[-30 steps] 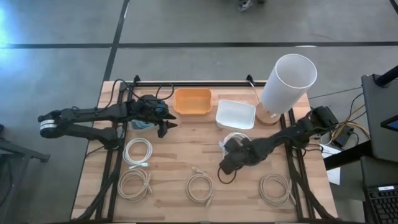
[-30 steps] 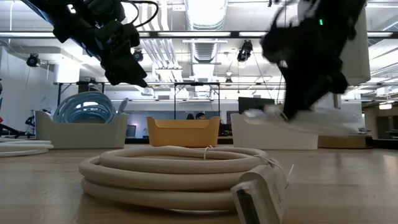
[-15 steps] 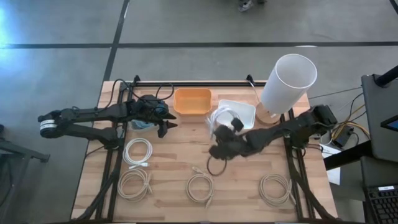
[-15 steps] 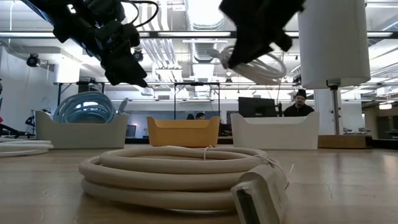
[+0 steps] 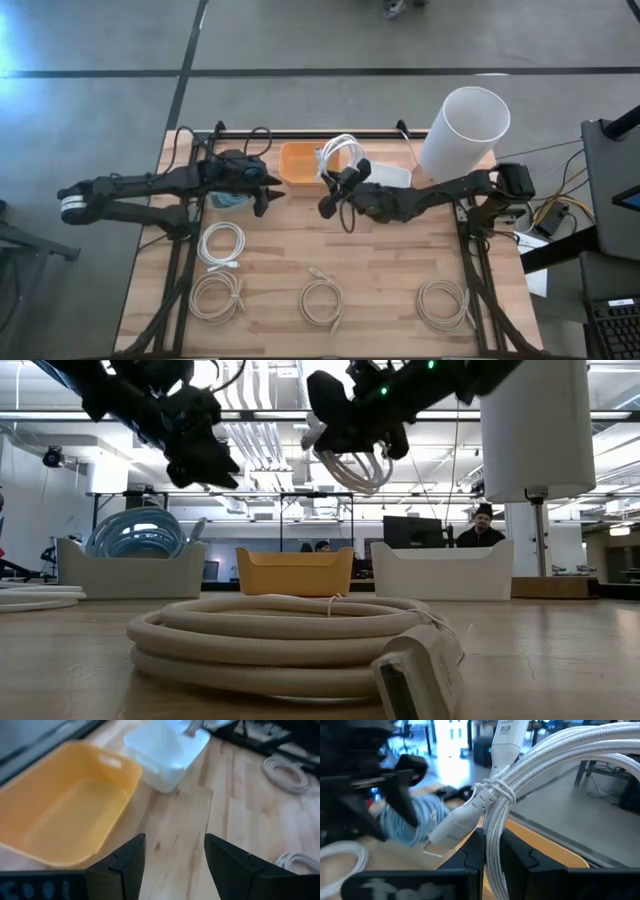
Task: Sort HDMI cables
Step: Put the right white hdmi cable into the orange bin
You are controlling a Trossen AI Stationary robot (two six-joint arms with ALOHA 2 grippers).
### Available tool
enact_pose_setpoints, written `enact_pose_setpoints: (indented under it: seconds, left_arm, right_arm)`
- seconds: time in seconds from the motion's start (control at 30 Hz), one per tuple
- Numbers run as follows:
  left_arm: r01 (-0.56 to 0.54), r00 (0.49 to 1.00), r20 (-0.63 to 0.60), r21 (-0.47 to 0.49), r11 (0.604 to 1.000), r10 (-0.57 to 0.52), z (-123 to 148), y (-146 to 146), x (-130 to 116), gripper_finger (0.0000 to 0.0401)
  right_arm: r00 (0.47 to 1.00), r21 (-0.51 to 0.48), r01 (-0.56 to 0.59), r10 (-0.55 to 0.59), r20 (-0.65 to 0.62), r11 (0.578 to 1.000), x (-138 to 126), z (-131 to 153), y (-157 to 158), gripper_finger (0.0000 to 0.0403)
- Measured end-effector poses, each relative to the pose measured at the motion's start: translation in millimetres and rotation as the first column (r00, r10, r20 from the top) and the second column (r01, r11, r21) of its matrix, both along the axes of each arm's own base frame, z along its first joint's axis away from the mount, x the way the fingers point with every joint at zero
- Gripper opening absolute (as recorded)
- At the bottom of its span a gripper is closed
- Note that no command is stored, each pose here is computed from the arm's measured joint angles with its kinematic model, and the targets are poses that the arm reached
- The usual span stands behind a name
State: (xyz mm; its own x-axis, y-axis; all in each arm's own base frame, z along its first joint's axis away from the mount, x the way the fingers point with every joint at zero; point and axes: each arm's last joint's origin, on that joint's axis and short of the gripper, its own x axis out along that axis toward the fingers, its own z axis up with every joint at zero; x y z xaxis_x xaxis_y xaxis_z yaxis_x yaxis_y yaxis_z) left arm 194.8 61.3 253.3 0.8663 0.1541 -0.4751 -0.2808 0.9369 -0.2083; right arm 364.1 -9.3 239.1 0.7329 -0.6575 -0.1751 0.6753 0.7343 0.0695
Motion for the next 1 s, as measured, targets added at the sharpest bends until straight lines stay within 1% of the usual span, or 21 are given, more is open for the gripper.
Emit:
enact_pose_setpoints:
  seconds: [0.03, 0.1, 0.23, 0.47, 0.6, 0.7, 0.8, 0.93, 1.0]
  left_arm:
    - [0.003, 1.000, 0.014, 0.010, 1.000, -0.003, 4, 0, -1, 0.0202]
    - [0.005, 0.999, 0.047, 0.028, 1.000, -0.006, 11, -2, -5, 0.0202]
    - [0.003, 0.996, 0.085, 0.043, 0.999, -0.007, 19, -3, -10, 0.0202]
    - [0.001, 0.995, 0.100, 0.047, 0.999, -0.006, 22, -4, -14, 0.0202]
    - [0.001, 0.995, 0.100, 0.047, 0.999, -0.006, 21, -4, -14, 0.0202]
    - [0.001, 0.995, 0.099, 0.046, 0.999, -0.006, 21, -4, -15, 0.0202]
    - [0.002, 0.997, 0.081, 0.040, 0.999, -0.005, 20, -5, -15, 0.0202]
    - [0.003, 0.998, 0.060, 0.032, 0.999, -0.004, 17, -5, -16, 0.0202]
    - [0.003, 0.998, 0.058, 0.032, 0.999, -0.004, 17, -5, -16, 0.0202]
  right_arm:
    - [1.000, 0.000, 0.002, -0.002, 0.021, 1.000, 2, -5, -3, 0.0038]
    - [0.998, 0.011, -0.029, 0.028, 0.059, 1.000, 7, -14, -9, 0.0038]
    - [0.996, 0.019, -0.065, 0.064, 0.064, 0.998, 23, -37, -17, 0.0038]
    - [0.999, -0.034, -0.033, 0.034, 0.023, 0.999, 62, -54, -32, 0.0038]
    - [1.000, -0.037, -0.017, 0.018, 0.015, 0.999, 86, -66, -42, 0.0038]
    - [1.000, -0.034, -0.008, 0.007, -0.026, 0.999, 101, -79, -47, 0.0038]
    - [0.994, -0.034, 0.046, -0.049, -0.099, 0.998, 111, -91, -50, 0.0038]
    - [0.971, -0.052, 0.138, -0.145, -0.191, 0.989, 117, -97, -53, 0.0038]
    - [0.957, -0.057, 0.171, -0.180, -0.229, 0.984, 116, -99, -57, 0.0039]
